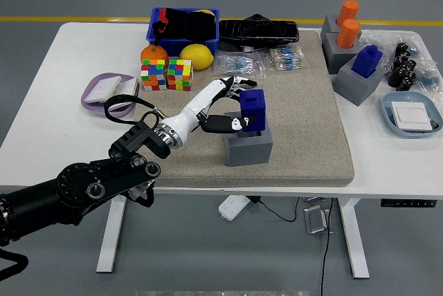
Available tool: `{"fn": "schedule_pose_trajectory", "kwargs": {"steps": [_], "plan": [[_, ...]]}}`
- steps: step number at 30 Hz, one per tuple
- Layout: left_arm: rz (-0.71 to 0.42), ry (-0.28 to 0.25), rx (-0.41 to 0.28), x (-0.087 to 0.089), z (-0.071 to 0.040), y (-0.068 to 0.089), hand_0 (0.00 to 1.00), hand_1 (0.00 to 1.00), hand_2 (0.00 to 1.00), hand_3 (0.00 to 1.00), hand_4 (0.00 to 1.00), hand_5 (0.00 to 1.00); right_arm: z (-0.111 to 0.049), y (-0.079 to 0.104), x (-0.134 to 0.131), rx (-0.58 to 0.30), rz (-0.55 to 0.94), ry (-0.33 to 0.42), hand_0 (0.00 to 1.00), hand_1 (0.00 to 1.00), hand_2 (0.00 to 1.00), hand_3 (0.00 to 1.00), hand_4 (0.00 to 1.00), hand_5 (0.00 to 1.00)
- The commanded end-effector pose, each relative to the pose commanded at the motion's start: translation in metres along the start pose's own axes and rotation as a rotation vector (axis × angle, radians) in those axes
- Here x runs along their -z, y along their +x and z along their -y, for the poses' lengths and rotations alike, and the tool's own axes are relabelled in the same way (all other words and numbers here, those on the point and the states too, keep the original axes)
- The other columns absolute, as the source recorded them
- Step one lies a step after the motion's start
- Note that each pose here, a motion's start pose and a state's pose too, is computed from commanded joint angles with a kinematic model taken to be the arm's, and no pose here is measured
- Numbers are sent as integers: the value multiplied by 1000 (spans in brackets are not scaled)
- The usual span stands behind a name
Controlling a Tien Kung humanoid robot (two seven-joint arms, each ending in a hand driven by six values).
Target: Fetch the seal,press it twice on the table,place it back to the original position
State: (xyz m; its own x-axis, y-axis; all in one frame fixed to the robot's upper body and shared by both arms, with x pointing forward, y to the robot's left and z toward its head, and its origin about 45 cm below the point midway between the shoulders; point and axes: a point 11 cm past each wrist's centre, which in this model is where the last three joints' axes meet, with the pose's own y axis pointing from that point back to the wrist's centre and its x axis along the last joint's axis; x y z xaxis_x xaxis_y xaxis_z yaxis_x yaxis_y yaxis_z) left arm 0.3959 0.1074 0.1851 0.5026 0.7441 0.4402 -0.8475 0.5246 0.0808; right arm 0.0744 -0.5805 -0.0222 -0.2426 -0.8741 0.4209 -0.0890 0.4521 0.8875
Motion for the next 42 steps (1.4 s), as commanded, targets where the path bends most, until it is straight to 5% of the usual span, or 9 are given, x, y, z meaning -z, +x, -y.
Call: {"fn": "schedule_pose_trajectory", "kwargs": {"steps": [42], "plan": [[105, 23, -3, 5, 2, -6, 830, 571, 468, 802, 555, 2, 0, 1, 0, -2, -6, 1, 884, 746, 733, 739, 841, 524]]}}
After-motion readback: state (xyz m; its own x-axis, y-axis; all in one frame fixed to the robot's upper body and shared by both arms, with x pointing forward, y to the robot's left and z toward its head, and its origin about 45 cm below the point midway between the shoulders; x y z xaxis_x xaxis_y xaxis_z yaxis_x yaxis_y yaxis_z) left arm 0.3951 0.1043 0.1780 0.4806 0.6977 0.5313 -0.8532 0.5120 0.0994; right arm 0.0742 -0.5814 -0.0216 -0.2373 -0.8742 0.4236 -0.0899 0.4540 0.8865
